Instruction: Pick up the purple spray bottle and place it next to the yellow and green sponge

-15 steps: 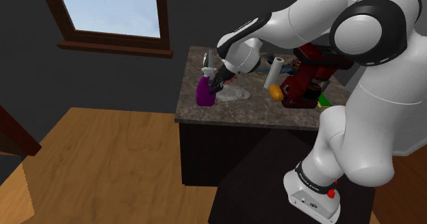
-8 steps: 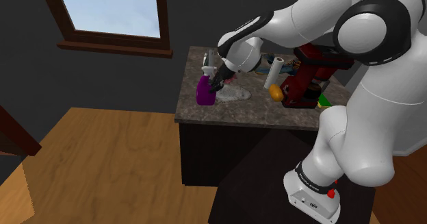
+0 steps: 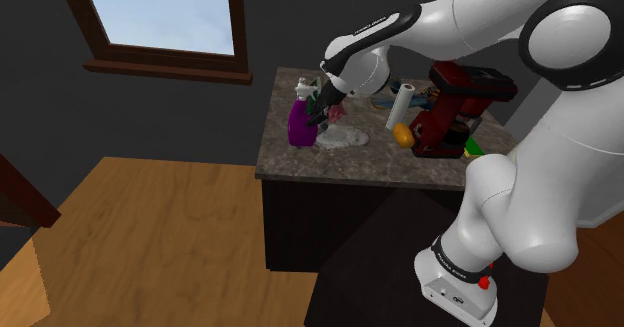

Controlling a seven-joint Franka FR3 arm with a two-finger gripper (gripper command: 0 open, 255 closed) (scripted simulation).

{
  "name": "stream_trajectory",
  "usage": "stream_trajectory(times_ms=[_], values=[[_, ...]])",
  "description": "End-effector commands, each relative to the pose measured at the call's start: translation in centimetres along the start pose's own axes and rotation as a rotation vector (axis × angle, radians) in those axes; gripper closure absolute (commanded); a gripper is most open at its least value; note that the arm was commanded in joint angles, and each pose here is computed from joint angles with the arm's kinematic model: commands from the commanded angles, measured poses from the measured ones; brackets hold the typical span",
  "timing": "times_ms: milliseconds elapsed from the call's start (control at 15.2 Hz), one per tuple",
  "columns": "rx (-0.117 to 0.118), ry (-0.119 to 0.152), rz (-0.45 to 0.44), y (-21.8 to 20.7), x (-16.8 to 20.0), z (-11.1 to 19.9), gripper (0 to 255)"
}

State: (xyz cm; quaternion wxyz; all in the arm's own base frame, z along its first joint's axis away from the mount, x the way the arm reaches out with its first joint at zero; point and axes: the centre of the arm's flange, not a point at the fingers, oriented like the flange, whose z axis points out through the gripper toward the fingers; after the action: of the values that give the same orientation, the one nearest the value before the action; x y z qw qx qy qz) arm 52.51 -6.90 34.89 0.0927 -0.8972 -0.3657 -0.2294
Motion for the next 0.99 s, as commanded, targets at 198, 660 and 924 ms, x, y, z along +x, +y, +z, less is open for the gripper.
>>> stream_trajectory(times_ms=[198, 660, 924], values=[[0.000, -0.001, 0.000, 0.0, 1.3, -2.3, 255], [0.000, -0.001, 0.000, 0.0, 3.1, -5.5, 255], [0.000, -0.001, 0.000, 0.0, 4.1, -7.4, 255]])
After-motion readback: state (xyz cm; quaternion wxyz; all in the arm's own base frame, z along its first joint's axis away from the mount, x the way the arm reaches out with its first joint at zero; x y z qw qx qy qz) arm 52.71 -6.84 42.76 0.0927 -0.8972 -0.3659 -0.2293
